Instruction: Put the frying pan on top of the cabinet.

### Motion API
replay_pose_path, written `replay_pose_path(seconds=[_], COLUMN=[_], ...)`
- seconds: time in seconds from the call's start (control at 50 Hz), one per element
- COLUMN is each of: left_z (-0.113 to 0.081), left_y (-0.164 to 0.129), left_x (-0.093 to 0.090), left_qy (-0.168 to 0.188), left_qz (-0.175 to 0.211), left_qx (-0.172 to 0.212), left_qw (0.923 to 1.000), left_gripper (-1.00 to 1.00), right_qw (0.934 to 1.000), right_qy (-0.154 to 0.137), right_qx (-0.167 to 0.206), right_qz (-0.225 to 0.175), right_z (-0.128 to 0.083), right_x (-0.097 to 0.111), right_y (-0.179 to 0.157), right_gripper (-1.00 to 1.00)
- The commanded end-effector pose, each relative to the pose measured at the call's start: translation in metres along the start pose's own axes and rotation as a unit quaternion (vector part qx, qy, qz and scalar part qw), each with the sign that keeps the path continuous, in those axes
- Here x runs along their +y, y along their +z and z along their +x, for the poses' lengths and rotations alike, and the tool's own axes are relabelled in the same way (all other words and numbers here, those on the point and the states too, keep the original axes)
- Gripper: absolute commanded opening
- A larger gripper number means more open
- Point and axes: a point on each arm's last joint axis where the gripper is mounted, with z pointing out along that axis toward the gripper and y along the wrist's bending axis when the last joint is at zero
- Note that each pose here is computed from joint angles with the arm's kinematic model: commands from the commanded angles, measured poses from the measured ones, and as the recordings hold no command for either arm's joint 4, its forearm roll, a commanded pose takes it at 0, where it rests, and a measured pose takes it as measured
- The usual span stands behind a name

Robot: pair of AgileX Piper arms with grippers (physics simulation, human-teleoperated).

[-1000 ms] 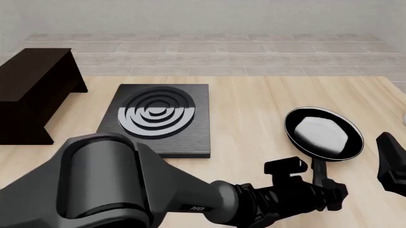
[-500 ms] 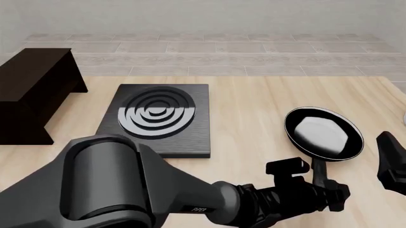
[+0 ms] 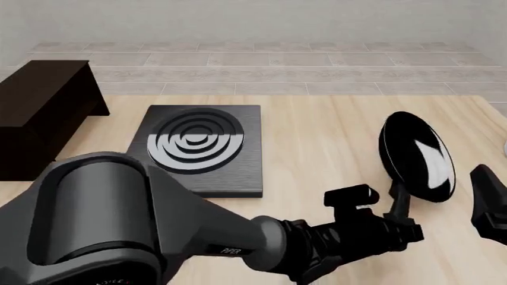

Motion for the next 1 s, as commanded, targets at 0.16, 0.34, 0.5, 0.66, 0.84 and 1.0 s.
replay_pose_path(seconds=[0.16, 0.34, 0.5, 0.66, 0.84, 1.0], left_z=[-0.046, -0.074, -0.093, -0.117, -0.150, -0.165], left_y=[-0.037, -0.066, -0.099, -0.132, -0.199, -0.250], left_x=[-0.012, -0.018, -0.032, -0.038, -0.052, -0.057], left_qy=[0.022, 0.027, 0.033, 0.042, 0.057, 0.045], left_qz=[0.009, 0.009, 0.024, 0.026, 0.031, 0.031], left_qx=[-0.043, -0.073, -0.101, -0.135, -0.196, -0.239], left_qw=[0.9988, 0.9969, 0.9940, 0.9895, 0.9784, 0.9696], left_gripper=[-1.00, -1.00, -1.00, -1.00, -1.00, -1.00], right_qw=[1.0000, 0.9999, 0.9999, 0.9998, 0.9998, 0.9995], right_qy=[-0.001, -0.001, -0.001, -0.001, -0.005, -0.011], right_qx=[-0.004, -0.007, -0.008, -0.008, -0.010, -0.009], right_qz=[-0.006, -0.012, -0.013, -0.017, -0.019, -0.027], right_z=[0.000, 0.000, 0.000, 0.000, 0.000, 0.002], right_x=[0.001, 0.002, 0.002, 0.002, 0.002, 0.003], right_y=[-0.003, -0.005, -0.006, -0.008, -0.012, -0.016], right_gripper=[1.00, 1.00, 1.00, 1.00, 1.00, 1.00])
